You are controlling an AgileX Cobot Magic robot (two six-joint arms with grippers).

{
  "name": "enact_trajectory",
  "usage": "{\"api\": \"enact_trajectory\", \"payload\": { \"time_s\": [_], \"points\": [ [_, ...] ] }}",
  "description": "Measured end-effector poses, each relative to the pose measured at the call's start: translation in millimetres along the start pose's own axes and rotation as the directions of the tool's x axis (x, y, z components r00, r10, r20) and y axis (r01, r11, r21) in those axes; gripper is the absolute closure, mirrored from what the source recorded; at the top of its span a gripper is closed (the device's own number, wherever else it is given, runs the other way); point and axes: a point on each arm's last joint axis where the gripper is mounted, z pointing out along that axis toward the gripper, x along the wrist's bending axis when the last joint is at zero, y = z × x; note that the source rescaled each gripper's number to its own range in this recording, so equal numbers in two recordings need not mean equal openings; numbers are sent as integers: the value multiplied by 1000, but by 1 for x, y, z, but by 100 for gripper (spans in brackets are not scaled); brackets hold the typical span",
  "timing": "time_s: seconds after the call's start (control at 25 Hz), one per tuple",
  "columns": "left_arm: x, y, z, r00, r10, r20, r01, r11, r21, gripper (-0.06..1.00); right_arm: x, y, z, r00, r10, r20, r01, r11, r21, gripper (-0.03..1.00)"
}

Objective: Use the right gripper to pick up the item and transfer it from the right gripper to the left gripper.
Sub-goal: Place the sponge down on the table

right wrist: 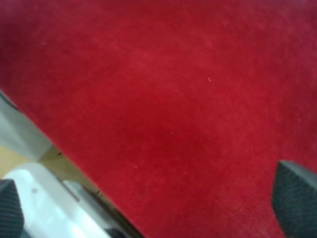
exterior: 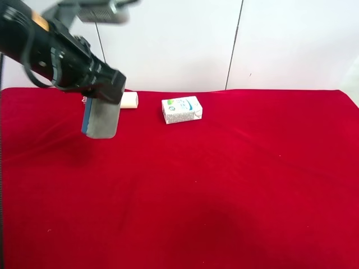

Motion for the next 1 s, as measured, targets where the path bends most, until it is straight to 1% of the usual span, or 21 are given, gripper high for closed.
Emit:
{"api": "enact_trajectory", "payload": {
  "time_s": [0.04,0.12,0.28,0.4,0.6,0.88,1.0],
  "points": [
    [3,1,8,1000,4,-30,-3,999,36,94,-3,-7,3,1000,10,8,-10,1000,-14,-3],
    [8,4,20,997,26,-79,-20,997,79,94,-7,-18,5,999,35,14,-34,998,-49,-3],
    [13,11,40,992,51,-119,-35,991,132,94,-11,-29,0,999,45,3,-44,989,-139,-3],
    [16,12,56,988,68,-140,-40,980,194,94,-13,-31,-3,999,38,7,-36,984,-176,-3],
    [20,9,90,985,87,-152,-41,959,281,94,-13,-30,-4,999,38,0,-37,980,-194,-3],
    [23,8,121,984,94,-154,-38,941,335,94,-15,-29,-4,999,19,29,-13,976,-216,-3],
    [24,8,129,983,101,-156,-42,938,345,94,-15,-29,0,999,20,25,-14,972,-236,-3]
  ]
}}
